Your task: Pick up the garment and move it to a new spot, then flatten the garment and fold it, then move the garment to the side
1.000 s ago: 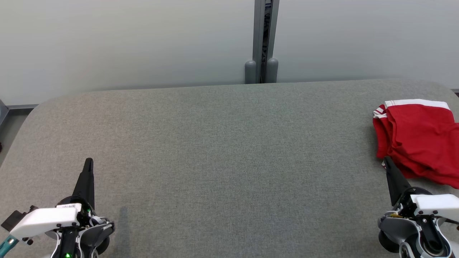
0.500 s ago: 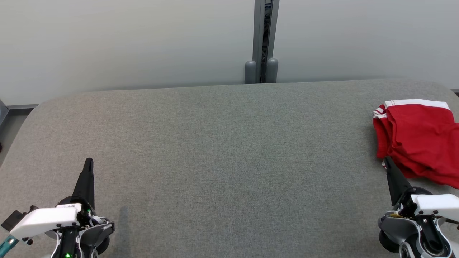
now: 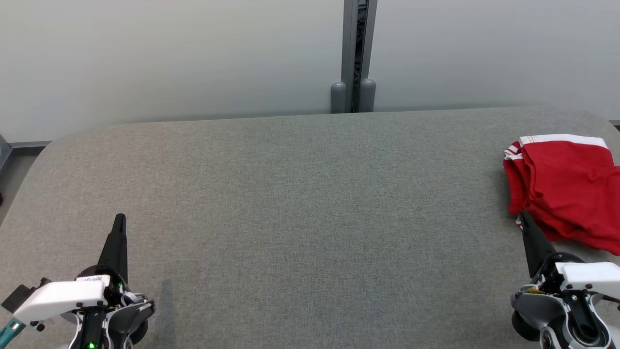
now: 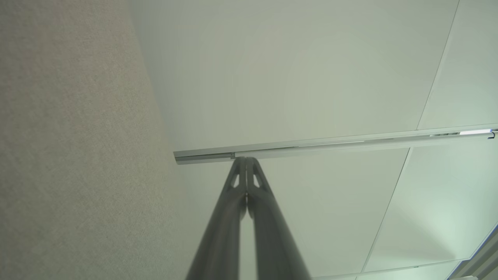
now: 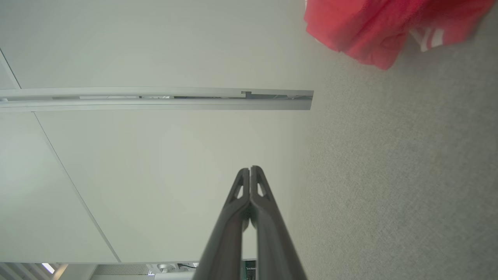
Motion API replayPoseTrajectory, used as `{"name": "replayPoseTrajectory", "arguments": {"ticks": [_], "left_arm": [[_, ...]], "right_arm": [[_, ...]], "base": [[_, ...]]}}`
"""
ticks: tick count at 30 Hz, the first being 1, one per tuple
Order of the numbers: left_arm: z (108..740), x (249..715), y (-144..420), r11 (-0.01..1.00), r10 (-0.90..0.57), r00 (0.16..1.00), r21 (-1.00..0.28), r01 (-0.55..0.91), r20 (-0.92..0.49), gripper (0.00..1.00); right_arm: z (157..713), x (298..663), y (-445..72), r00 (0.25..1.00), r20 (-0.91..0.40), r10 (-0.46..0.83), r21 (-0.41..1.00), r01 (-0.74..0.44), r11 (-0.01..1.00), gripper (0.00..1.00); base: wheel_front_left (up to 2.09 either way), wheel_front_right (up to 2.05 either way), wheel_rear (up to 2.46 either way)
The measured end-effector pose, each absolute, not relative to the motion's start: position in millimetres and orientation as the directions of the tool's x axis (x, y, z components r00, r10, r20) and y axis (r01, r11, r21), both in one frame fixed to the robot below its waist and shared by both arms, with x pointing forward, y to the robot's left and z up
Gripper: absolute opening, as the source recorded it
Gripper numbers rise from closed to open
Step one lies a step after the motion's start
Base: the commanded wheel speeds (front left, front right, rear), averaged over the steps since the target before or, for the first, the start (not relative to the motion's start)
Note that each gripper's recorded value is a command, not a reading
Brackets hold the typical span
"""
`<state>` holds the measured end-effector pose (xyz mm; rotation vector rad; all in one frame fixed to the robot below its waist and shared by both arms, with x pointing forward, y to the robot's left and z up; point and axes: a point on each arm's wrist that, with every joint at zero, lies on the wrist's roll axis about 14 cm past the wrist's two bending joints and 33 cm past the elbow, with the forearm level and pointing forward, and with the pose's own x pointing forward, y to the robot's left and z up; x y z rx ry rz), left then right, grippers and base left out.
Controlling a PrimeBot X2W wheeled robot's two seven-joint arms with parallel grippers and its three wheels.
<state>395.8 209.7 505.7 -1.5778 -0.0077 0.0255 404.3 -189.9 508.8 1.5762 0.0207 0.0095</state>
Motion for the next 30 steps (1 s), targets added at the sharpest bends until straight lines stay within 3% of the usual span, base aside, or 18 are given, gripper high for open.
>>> {"name": "replayPoseTrajectory", "arguments": {"ticks": [30], "left_arm": [[505.8,395.8,209.8,-0.007,0.021,1.0,-1.0,-0.011,-0.011,0.0]], "right_arm": [[508.8,404.2,-190.2,1.0,-0.007,0.018,1.0,0.007,-0.006,0.0]], "base": [[0.0,0.0,0.0]]}}
